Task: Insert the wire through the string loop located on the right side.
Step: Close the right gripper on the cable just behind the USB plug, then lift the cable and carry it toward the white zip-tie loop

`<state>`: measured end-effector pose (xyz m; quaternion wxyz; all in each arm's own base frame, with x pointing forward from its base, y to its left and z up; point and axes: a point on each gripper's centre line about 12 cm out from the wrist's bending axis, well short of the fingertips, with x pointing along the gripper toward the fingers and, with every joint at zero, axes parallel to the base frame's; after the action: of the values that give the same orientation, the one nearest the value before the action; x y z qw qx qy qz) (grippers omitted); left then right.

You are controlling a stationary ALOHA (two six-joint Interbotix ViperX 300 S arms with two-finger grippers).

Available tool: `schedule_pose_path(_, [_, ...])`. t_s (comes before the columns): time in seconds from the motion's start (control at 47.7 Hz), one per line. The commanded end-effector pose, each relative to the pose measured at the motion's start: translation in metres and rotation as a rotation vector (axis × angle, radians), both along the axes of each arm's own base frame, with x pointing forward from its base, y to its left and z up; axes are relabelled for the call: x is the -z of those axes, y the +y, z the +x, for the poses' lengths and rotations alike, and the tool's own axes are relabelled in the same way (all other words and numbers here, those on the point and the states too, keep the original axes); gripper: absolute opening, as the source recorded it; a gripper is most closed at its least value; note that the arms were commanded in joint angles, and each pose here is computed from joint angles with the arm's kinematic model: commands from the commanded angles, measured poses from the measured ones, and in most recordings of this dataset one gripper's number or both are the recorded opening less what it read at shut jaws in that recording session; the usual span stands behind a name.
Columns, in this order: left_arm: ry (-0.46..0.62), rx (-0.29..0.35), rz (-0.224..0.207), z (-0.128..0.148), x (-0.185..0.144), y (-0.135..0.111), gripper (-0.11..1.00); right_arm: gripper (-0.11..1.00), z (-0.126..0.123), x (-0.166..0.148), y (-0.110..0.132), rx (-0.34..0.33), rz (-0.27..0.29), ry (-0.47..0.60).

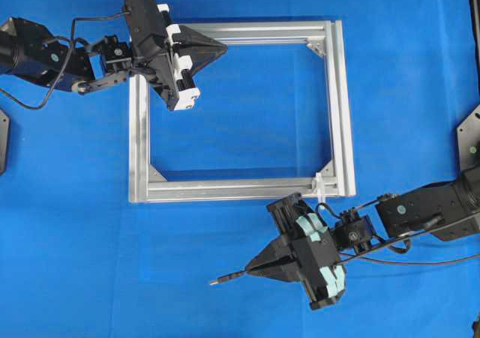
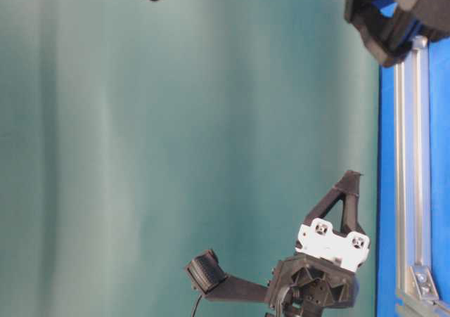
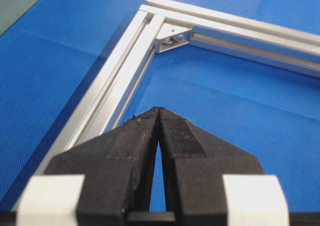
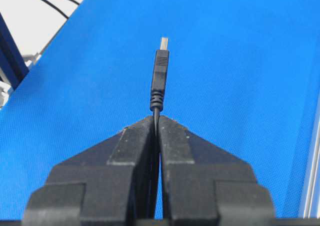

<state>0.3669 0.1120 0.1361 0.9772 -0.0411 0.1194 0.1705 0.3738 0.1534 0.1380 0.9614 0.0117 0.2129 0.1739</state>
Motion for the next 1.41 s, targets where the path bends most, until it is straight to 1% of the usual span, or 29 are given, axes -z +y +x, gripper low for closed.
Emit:
schedule_pose_path(0.0, [-0.045, 0.004, 0.015, 0.0039, -0.0156, 0.0003, 0.00, -0.04, 0.0036, -0.0177, 0.0029, -0.004, 0.018, -0.046])
schedule_pose_path(1.216, [-0.045, 0.004, 0.015, 0.0035, -0.0157, 0.0002, 0.00, -0.04, 0.0033, -0.0172, 0.0026, -0.002, 0.018, -0.044])
schedule_pose_path(1.384, [-0.047, 0.004, 0.015, 0.0039, -0.0162, 0.0003, 0.00, -0.04, 0.0000, -0.0157, 0.0011, 0.000, 0.018, -0.039])
